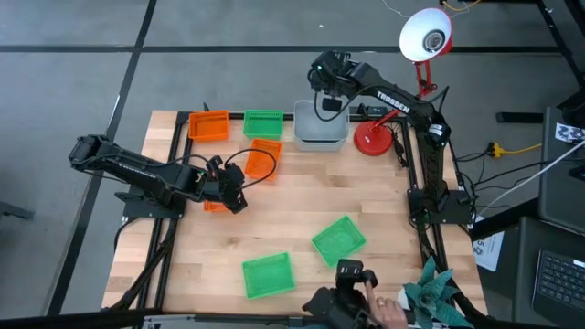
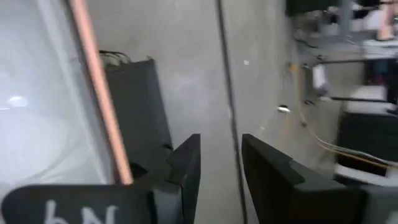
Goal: Stack baskets by color
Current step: Stack the bottom gray bin on top of the top gray bins
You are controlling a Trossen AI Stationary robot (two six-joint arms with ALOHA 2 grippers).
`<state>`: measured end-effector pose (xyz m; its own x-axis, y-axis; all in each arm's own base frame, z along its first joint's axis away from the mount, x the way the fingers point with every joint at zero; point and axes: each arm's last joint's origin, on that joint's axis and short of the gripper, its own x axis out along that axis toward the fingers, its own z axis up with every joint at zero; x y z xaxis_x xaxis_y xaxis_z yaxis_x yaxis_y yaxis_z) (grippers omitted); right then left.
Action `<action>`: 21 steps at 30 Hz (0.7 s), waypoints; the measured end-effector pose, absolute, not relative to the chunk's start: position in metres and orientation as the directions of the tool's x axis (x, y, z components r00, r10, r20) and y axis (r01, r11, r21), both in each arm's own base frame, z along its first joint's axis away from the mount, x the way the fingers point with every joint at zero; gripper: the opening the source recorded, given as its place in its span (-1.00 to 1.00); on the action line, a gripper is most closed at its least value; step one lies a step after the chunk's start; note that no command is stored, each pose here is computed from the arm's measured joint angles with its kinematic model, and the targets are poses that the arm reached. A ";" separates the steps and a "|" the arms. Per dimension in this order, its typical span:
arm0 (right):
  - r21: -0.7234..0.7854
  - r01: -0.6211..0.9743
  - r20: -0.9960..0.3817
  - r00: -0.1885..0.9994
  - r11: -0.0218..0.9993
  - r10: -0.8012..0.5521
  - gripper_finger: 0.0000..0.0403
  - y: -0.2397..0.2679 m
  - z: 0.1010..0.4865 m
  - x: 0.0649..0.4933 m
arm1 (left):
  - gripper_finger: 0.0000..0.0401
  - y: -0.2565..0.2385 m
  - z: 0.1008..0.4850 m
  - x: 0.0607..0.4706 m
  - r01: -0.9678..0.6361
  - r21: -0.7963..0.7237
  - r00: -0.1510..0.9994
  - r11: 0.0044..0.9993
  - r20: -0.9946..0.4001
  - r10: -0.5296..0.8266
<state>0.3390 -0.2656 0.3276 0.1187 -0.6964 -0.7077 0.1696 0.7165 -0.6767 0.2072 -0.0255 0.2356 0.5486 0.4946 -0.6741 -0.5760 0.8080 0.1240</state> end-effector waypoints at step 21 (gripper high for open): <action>-0.723 0.232 -0.603 0.248 0.651 -0.758 -0.42 -0.276 0.252 0.356 | -0.74 -0.025 0.236 0.207 -0.576 0.124 0.548 0.808 -0.674 0.495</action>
